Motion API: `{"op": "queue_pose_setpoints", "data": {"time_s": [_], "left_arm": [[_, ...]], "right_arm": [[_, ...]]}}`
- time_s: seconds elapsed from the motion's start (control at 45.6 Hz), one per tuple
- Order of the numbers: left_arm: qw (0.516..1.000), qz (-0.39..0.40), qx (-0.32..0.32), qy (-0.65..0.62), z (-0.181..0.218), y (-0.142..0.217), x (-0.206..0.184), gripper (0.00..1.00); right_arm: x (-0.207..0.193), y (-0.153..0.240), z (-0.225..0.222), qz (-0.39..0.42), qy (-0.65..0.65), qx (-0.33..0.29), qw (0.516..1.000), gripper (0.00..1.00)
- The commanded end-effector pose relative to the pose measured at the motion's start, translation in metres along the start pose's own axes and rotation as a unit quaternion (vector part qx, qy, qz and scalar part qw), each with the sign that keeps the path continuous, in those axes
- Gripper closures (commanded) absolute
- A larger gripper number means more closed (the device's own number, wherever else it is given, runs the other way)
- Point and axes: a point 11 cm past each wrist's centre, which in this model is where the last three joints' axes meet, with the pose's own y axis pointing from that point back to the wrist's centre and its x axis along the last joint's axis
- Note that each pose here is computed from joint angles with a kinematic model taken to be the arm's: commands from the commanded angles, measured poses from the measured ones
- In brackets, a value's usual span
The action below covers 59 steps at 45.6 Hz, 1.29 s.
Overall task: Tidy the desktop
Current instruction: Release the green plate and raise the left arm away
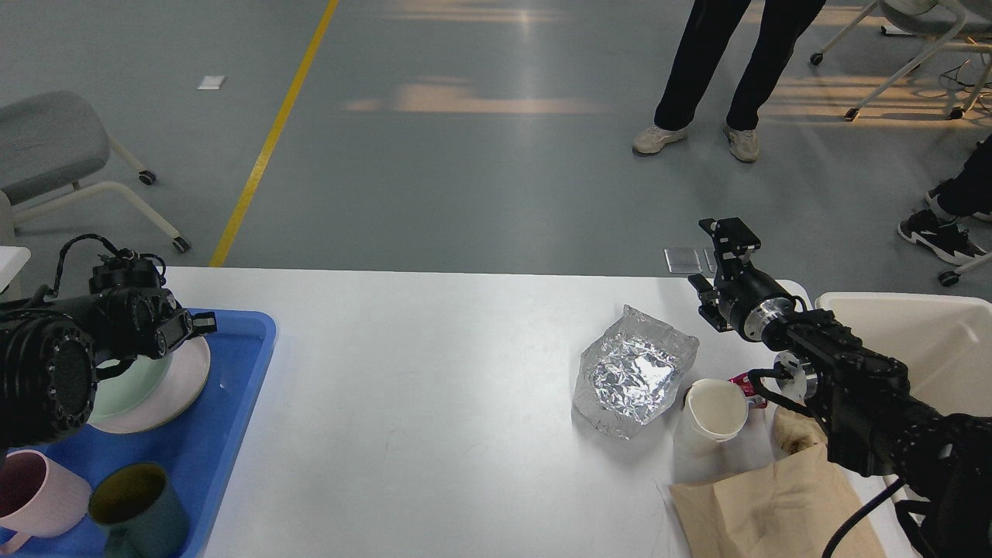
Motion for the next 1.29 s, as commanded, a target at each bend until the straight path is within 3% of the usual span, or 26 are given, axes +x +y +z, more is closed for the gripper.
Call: {"op": "queue_pose_setpoints", "data": {"time_s": [0.0,0.197,0.395,0.526,0.636,0.745,0.789,1.03,1.271], "left_arm": [[1.000,0.004,0.001,0.000,0.000,-0.003,-0.004,0.98],[1.000,0.003,0.001,-0.002,0.000,-0.003,-0.004,0.91],[1.000,0.006,0.001,-0.001,0.000,-0.001,0.000,0.66],[1.000,0.002,0.001,-0.002,0.001,0.000,0.000,0.56],[1.000,-0.001,0.000,-0.001,0.001,0.001,0.001,0.39],[1.000,0.008,-0.011,0.003,0.009,0.011,0.017,0.12],[1.000,0.011,-0.015,0.005,0.011,0.016,0.024,0.07],[0.999,-0.026,-0.042,0.000,0.027,0.049,0.056,0.04],[0.982,0.030,-0.180,0.054,0.086,0.163,0.157,0.04]], "right_arm": [[0.000,0.000,0.000,0.000,0.000,0.000,1.000,0.00],[0.000,0.000,0.000,0.000,0.000,0.000,1.000,0.00],[0.000,0.000,0.000,0.000,0.000,0.000,1.000,0.00],[0.000,0.000,0.000,0.000,0.000,0.000,1.000,0.00],[0.000,0.000,0.000,0.000,0.000,0.000,1.000,0.00],[0.000,0.000,-0.001,0.000,0.000,0.000,1.000,0.00],[0.000,0.000,0.000,0.000,0.000,0.000,1.000,0.00],[0.000,0.000,0.000,0.000,0.000,0.000,1.000,0.00],[0.000,0.000,-0.001,0.000,0.000,0.000,1.000,0.00]]}}
